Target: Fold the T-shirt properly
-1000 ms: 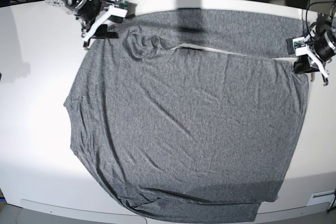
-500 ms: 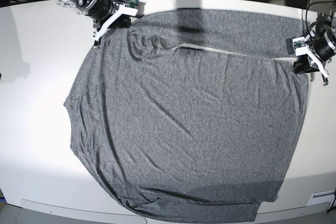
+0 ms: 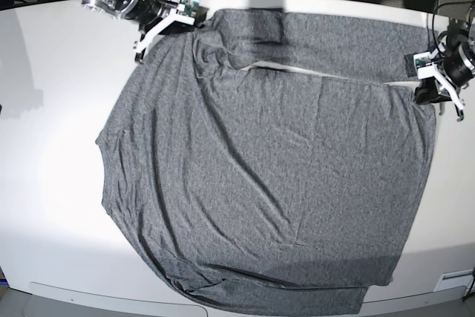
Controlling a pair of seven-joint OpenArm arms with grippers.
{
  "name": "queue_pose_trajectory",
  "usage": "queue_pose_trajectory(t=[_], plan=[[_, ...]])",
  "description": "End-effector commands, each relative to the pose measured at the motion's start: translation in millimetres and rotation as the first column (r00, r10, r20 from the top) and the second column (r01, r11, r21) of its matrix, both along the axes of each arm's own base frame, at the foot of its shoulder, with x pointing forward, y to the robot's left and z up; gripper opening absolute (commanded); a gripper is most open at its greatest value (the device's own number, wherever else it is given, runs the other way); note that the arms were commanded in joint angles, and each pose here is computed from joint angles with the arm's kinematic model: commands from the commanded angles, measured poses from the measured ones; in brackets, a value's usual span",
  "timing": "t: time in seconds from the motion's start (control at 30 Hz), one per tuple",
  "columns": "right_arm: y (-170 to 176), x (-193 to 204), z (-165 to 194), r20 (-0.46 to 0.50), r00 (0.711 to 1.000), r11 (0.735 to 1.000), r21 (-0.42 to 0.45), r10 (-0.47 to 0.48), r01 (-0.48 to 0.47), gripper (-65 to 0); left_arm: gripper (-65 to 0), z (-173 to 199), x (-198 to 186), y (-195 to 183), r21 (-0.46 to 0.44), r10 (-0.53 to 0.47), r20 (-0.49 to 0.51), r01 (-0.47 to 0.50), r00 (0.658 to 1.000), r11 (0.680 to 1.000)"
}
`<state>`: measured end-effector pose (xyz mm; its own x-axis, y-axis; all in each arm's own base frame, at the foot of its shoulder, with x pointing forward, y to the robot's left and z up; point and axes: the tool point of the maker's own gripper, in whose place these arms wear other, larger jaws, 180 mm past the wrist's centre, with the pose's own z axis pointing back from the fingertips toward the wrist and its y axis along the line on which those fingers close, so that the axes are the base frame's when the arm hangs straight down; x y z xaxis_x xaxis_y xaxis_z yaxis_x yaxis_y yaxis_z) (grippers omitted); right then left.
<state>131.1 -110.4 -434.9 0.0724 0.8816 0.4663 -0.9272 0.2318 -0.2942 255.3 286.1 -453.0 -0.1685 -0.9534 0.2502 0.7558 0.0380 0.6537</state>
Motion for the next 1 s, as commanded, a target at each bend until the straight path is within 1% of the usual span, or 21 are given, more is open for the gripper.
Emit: queue_pose_trajectory(t=[0.0, 0.13, 0.2, 0.27, 0.33, 0.43, 0.5, 0.53, 0.6, 0.7, 0.77, 0.83, 0.97], plan=[[-4.5, -1.4, 0.4, -0.006, 1.0, 1.0, -0.019, 0.002, -0.002, -65.0, -65.0, 6.3, 3.0, 10.6, 0.026, -0.004, 0.002, 0.004, 1.0, 1.0], [-9.8, -1.9, -2.1, -0.013, 1.0, 0.999, -0.05, -0.008, 0.007, -65.0, -65.0, 9.3, 3.9, 16.6, 0.041, -0.006, 0.004, 0.006, 1.0, 0.999], [-9.4, -1.8, -1.8, -0.014, 1.0, 0.999, -0.048, -0.009, 0.009, -65.0, -65.0, 11.2, 4.8, 19.4, 0.048, -0.007, 0.011, 0.007, 1.0, 0.999], [-5.7, -3.2, -0.4, -0.037, 0.999, 0.999, -0.015, -0.034, 0.034, -65.0, -65.0, 14.7, 7.4, 22.3, 0.057, -0.011, 0.03, 0.009, 0.999, 0.998], [-3.1, -2.9, 0.6, -0.063, 0.994, 0.996, 0.022, -0.09, 0.092, -65.0, -65.0, 18.8, 10.7, 24.6, 0.066, -0.015, 0.056, 0.011, 0.998, 0.998], [-10.2, 5.4, 2.4, -0.066, 0.975, 0.977, 0.021, -0.212, 0.214, -65.0, -65.0, 25.3, 16.2, 26.7, 0.077, -0.022, 0.101, 0.014, 0.995, 0.997], [-13.9, 10.5, 6.5, -0.046, 0.969, 0.97, 0.001, -0.244, 0.244, -65.0, -65.0, 26.6, 17.3, 27.2, 0.079, -0.023, 0.108, 0.015, 0.994, 0.997], [-12.3, 13.6, 10.7, -0.032, 0.968, 0.969, 0.008, -0.247, 0.247, -65.0, -65.0, 27.1, 18.0, 27.2, 0.079, -0.023, 0.109, 0.014, 0.994, 0.997], [-6.1, 19.9, 21.4, -0.006, 0.968, 0.968, 0.037, -0.249, 0.249, -65.0, -65.0, 27.1, 18.0, 27.4, 0.079, -0.023, 0.109, 0.015, 0.994, 0.997], [2.5, 31.0, 39.9, 0.03, 0.958, 0.955, 0.097, -0.286, 0.282, -65.0, -65.0, 27.1, 18.0, 27.4, 0.079, -0.023, 0.109, 0.015, 0.994, 0.997], [3.0, 37.6, 47.9, 0.056, 0.954, 0.952, 0.099, -0.296, 0.29, -65.0, -65.0, 27.7, 18.6, 27.4, 0.08, -0.024, 0.113, 0.015, 0.993, 0.997], [2.5, 44.3, 52.0, 0.074, 0.947, 0.947, 0.101, -0.312, 0.304, -65.0, -65.0, 31.0, 22.2, 27.2, 0.082, -0.027, 0.138, 0.015, 0.99, 0.997], [10.6, 56.8, 57.3, 0.091, 0.932, 0.932, 0.137, -0.35, 0.337, -65.0, -65.0, 41.6, 35.3, 25.5, 0.082, -0.032, 0.186, 0.017, 0.982, 0.996]])
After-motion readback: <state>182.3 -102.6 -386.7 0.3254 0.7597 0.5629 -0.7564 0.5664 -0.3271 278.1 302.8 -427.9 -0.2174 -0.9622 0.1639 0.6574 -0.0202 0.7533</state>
